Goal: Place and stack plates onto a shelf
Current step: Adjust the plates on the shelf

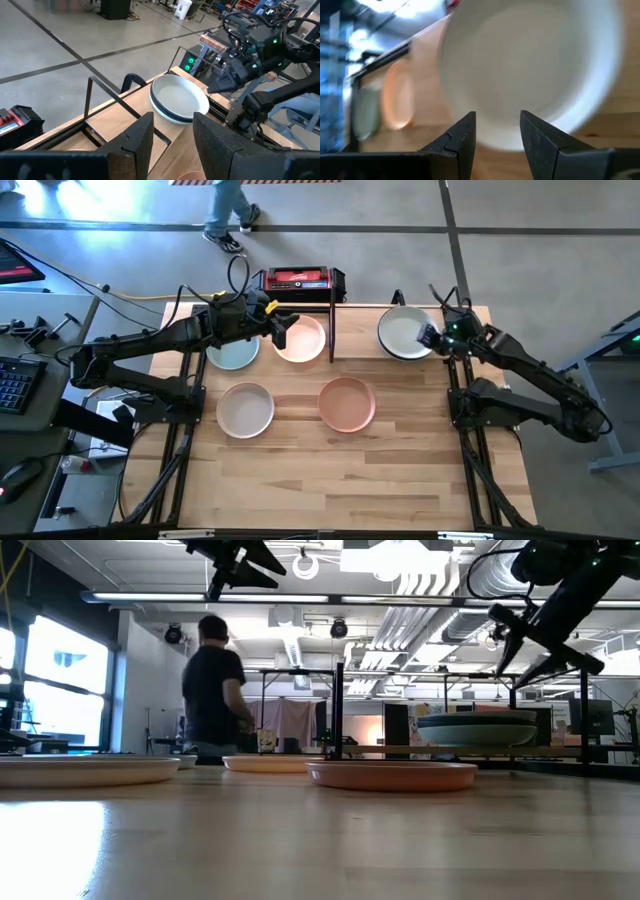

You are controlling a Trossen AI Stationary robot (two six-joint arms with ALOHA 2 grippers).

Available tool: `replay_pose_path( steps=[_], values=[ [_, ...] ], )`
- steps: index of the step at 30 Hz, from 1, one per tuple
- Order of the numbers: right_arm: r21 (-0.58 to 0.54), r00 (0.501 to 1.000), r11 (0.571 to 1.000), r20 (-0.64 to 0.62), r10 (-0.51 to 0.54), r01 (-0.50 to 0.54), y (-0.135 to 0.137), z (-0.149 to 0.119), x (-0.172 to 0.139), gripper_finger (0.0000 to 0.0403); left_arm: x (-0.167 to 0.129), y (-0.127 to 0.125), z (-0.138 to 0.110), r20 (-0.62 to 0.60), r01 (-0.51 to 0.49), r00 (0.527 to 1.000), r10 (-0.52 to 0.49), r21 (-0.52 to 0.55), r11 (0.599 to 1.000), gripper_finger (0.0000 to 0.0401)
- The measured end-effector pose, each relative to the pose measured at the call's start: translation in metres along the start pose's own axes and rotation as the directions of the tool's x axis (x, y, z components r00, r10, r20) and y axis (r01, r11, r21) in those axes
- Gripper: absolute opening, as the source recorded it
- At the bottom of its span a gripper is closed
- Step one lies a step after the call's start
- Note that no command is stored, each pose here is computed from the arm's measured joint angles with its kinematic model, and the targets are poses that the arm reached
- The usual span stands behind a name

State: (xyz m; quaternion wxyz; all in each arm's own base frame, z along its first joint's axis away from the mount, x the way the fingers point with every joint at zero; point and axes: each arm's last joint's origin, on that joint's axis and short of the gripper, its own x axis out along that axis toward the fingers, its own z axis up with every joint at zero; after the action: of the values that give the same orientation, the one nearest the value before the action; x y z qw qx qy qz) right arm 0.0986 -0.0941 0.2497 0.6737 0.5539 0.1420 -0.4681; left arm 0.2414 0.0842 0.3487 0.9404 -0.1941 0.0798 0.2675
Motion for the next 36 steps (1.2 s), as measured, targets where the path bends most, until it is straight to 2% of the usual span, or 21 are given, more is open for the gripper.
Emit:
replay_pose_path(
  steps=[8, 12, 20, 29, 36],
  values=[
    [-0.104, 0.982, 0.978, -0.071, 0.174, -0.181, 0.026, -0.013, 0.006, 0.0133, 0.0, 0.0, 0.0, 0.0, 0.0, 1.0, 0.0, 0.0, 1.0, 0.0127],
    [-0.15, 0.972, 0.962, -0.093, 0.214, -0.226, 0.04, -0.021, 0.017, 0.0133, 0.0, 0.0, 0.0, 0.0, 0.0, 1.0, 0.0, 0.0, 1.0, 0.0127],
    [-0.214, 0.978, 0.964, -0.166, 0.124, -0.158, 0.048, -0.04, 0.044, 0.0133, 0.0, 0.0, 0.0, 0.0, 0.0, 1.0, 0.0, 0.0, 1.0, 0.0127],
    [-0.207, 0.975, 0.963, -0.173, 0.137, -0.172, 0.058, -0.045, 0.067, 0.0133, 0.0, -0.001, 0.002, 0.021, 0.009, 1.0, -0.009, -0.004, 1.0, 0.0127],
    [-0.192, 0.978, 0.972, -0.182, 0.098, -0.133, 0.058, -0.049, 0.082, 0.0133, 0.0, -0.001, 0.002, 0.02, 0.009, 1.0, -0.009, -0.004, 1.0, 0.0127]
  ],
)
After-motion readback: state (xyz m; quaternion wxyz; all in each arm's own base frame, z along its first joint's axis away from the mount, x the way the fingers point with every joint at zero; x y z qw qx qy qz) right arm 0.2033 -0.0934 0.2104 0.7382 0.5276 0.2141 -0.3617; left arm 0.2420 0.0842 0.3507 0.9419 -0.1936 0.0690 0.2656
